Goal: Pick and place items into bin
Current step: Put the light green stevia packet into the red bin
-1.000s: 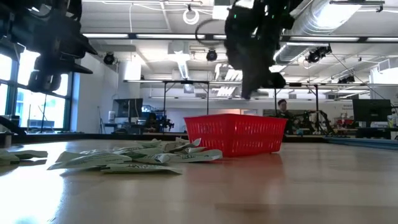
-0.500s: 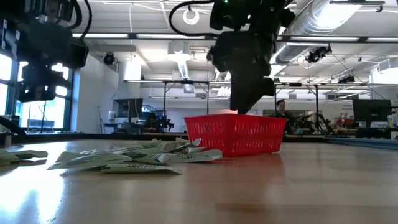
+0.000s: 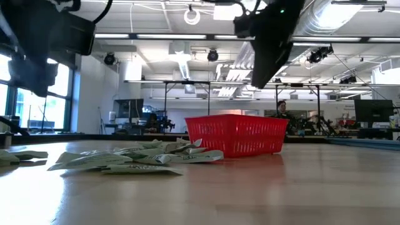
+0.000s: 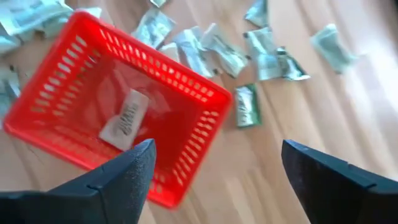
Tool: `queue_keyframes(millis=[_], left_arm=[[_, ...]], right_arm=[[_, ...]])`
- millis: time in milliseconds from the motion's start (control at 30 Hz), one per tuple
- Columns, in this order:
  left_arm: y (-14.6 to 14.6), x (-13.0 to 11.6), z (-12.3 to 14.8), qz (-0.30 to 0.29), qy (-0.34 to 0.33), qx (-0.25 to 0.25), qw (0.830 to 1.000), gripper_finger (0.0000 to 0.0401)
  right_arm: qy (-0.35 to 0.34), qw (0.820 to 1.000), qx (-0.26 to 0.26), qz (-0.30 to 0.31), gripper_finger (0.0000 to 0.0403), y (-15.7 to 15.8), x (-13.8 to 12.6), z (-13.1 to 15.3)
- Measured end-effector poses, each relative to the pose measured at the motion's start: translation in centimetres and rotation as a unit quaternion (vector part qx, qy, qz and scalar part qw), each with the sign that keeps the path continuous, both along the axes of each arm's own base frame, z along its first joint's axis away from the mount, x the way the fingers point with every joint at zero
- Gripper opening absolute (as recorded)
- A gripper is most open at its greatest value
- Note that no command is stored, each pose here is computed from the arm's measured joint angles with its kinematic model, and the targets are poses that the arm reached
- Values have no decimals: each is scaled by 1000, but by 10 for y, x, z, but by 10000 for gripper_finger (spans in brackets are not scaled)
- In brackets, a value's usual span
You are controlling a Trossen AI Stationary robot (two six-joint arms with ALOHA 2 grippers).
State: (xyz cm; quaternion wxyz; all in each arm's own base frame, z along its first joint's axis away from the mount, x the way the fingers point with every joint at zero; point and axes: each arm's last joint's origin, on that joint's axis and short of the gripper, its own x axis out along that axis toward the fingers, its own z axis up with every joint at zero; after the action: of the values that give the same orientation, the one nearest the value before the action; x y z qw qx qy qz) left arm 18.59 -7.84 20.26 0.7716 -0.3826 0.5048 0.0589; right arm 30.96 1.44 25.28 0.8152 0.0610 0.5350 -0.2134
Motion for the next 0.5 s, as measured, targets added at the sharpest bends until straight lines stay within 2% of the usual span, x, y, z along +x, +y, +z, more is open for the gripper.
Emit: queue_keyframes(millis=[100,267,500], left_arm=[[-18,15,-4,-18,61,28,998,248],[-42,43,-25,-6,128,33,991,248],[-48,66,-60,17,194,73,978,248]], right_arm=[[5,999,-32,-4,339,8,-10,8],[17,997,-69,-26,339,14,-21,12],[26,996,-82,-27,339,24,-26,11]])
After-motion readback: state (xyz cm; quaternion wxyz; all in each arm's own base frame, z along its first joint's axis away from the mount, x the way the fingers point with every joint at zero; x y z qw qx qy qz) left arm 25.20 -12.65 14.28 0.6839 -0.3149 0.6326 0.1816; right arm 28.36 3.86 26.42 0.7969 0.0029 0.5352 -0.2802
